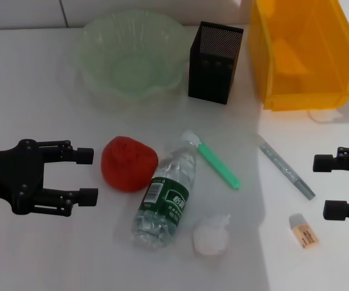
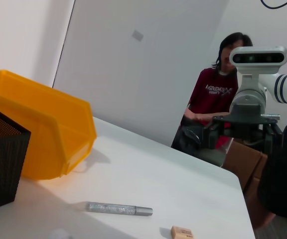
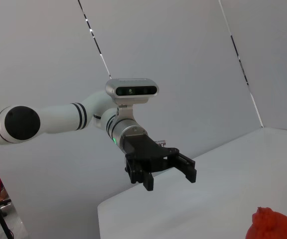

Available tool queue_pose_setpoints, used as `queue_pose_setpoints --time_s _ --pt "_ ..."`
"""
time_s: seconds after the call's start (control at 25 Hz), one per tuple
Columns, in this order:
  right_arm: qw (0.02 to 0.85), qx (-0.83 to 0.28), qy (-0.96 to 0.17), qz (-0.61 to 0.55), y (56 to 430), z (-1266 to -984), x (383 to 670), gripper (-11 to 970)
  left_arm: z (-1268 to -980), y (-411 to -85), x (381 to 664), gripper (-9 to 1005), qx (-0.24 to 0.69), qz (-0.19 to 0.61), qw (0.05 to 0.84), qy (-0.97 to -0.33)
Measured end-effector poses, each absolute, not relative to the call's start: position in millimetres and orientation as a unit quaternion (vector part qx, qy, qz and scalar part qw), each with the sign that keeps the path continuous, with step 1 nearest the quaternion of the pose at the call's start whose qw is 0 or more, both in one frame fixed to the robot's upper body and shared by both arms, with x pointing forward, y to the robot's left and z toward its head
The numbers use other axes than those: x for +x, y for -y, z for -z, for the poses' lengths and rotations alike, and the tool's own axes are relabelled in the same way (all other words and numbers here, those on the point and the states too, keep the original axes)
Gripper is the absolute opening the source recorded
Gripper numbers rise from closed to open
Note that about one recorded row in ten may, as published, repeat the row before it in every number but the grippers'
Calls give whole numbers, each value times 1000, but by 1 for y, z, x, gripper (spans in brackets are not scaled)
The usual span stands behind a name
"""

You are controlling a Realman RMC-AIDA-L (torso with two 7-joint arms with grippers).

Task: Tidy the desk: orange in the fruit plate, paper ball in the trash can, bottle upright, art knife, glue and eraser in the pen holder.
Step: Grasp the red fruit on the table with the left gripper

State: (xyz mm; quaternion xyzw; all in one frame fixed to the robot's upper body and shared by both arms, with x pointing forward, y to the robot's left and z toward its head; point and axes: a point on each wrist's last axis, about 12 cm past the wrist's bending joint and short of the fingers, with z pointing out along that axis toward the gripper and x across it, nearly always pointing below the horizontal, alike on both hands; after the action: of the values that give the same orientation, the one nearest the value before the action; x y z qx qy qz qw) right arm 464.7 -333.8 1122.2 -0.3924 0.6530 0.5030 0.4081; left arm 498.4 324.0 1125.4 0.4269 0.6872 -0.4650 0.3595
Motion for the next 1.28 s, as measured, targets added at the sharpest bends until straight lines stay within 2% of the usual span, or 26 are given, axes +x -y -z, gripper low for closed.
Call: queue_pose_setpoints --time_s 0.64,0.92,1.28 --pt "409 -377 -655 -512 332 -1116 464 839 -1123 -317 511 787 419 443 378 -696" --pt "413 -368 -654 -516 329 -1109 462 840 -1101 -301 534 763 415 357 391 -740" --pt "412 -354 -660 -518 328 -1103 460 839 -1080 -284 542 732 432 323 390 -746"
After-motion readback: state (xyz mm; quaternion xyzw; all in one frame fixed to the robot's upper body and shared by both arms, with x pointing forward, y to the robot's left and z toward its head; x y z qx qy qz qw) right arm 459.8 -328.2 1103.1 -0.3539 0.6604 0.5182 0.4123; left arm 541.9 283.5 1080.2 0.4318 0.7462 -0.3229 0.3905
